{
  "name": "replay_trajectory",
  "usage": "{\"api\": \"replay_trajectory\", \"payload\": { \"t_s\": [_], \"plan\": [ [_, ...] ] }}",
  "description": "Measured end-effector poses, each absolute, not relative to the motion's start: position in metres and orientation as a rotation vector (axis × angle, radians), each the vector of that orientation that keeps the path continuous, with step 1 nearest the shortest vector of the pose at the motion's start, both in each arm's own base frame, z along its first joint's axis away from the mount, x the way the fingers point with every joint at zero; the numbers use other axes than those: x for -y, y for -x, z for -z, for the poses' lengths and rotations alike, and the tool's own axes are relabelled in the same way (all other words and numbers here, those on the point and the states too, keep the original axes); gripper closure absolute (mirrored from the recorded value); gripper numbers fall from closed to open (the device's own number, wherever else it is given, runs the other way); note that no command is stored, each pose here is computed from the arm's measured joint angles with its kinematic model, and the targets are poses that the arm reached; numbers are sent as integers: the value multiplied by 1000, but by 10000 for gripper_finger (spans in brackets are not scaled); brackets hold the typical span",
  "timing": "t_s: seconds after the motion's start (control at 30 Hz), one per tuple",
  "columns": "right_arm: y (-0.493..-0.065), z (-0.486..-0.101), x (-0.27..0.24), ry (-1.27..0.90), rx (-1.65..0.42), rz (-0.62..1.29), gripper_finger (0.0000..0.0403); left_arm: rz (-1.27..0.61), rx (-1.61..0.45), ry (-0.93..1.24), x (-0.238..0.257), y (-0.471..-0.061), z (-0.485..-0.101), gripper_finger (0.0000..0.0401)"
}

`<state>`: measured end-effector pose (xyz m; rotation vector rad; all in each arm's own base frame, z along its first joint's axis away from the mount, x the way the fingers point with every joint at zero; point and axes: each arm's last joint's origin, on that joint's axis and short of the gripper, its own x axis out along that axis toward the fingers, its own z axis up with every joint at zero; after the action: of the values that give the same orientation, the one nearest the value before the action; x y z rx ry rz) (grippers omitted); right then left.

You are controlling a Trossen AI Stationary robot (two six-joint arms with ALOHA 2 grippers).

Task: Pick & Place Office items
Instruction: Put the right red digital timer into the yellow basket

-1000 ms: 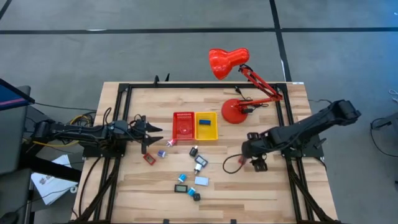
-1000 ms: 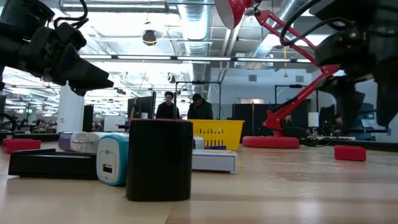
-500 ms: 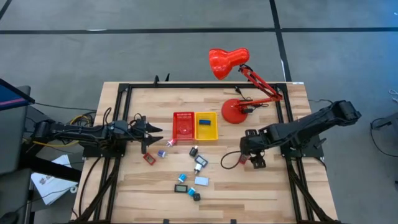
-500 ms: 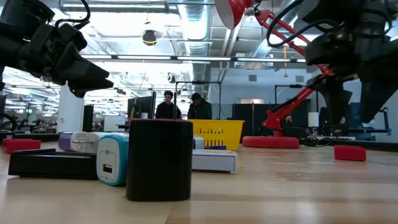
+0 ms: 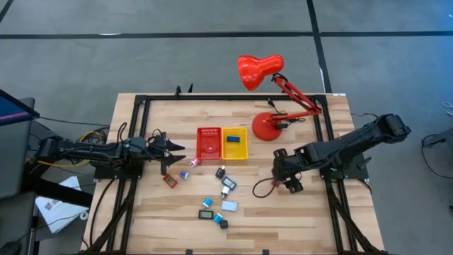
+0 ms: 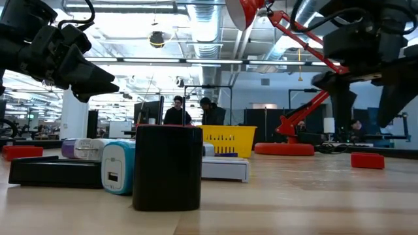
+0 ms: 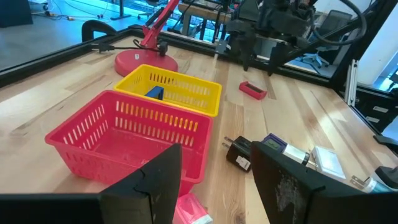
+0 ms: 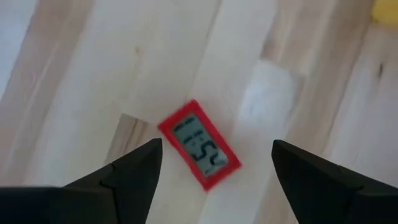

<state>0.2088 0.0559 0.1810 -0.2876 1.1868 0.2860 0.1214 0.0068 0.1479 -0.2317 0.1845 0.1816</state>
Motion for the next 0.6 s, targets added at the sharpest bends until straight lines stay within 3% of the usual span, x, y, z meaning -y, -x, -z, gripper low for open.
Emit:
{"api": "replay_trajectory", "payload": {
  "t_s": [0.37,0.6],
  "plan": [
    [-210,-174,-47,340,-1206,-412,107,-182,-185,232,-7,-121,-148,215],
    [-219,-146,-51,381,-1312,-508,107,-181,-185,232,-7,-121,-148,215]
  ]
}}
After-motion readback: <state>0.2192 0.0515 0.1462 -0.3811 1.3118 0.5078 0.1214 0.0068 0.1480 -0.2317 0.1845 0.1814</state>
